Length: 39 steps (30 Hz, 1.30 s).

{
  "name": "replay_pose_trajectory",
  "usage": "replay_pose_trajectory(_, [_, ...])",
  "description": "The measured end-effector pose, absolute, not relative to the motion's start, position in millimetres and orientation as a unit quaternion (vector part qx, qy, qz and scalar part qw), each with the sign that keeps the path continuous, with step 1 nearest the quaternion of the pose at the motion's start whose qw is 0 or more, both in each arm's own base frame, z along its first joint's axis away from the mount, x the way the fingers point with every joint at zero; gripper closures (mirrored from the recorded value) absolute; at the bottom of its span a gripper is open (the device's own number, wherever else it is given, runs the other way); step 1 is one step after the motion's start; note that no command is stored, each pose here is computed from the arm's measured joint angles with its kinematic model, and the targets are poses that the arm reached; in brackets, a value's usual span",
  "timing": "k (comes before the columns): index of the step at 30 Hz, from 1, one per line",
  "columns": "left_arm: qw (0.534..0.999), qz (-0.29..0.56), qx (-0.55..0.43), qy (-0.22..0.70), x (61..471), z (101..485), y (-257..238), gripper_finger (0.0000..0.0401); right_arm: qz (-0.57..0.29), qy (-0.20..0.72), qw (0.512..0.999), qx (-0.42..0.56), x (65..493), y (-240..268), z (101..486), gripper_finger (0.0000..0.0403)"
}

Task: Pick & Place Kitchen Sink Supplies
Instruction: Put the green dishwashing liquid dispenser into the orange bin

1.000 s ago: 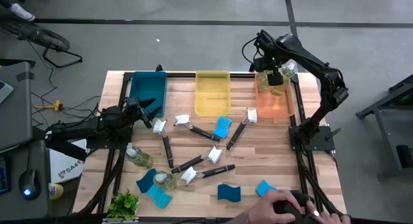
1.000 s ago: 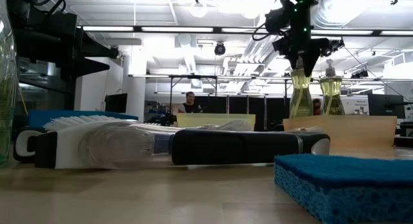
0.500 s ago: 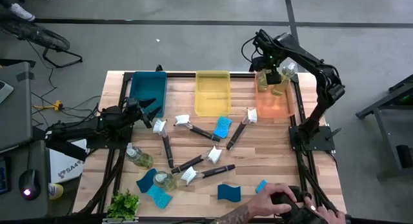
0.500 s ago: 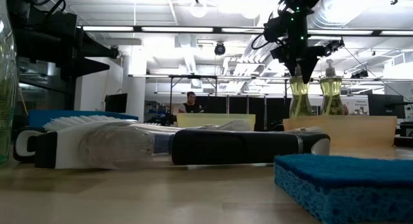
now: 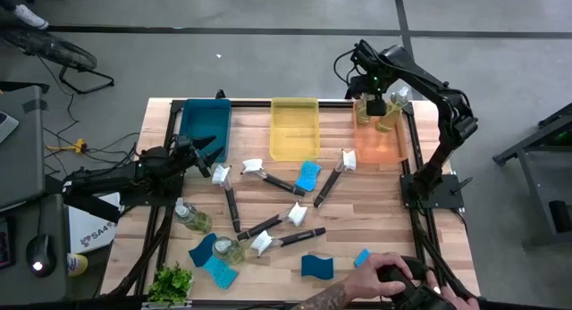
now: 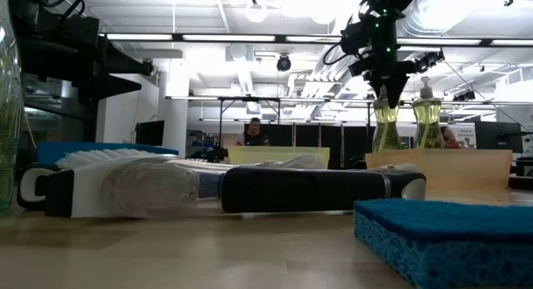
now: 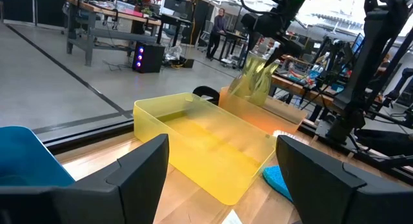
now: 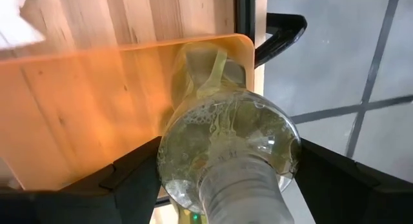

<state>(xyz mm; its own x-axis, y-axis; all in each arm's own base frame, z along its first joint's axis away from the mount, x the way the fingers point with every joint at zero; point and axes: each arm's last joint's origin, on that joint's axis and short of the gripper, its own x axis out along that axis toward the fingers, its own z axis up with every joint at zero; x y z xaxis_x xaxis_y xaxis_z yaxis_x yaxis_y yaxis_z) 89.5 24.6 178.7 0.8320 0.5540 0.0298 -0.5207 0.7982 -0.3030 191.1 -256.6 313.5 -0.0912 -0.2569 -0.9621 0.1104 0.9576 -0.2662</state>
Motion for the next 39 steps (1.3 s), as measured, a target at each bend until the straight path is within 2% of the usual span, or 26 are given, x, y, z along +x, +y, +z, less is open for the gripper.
replay_pose_trajectory(14, [0.946, 0.284, -0.143, -0.059, 89.5, 178.8, 24.6, 0.0121, -0.199, 0.714, 0.671, 0.016, 190.2, -255.4, 313.4, 0.0086])
replay_pose_trajectory(25, [0.946, 0.284, -0.143, -0.059, 89.4, 178.9, 24.6, 0.0121, -0.271, 0.703, 0.654, 0.070, 188.1, -254.3, 314.6, 0.0006])
replay_pose_trajectory(33, [0.946, 0.284, -0.143, -0.059, 89.5, 178.7, 24.6, 0.0121, -0.283, 0.694, 0.654, 0.097, 187.9, -253.2, 314.2, 0.0003])
replay_pose_trajectory(39, [0.946, 0.284, -0.143, -0.059, 89.5, 178.8, 24.6, 0.0121, -0.311, 0.703, 0.630, 0.111, 184.9, -251.4, 314.1, 0.0003])
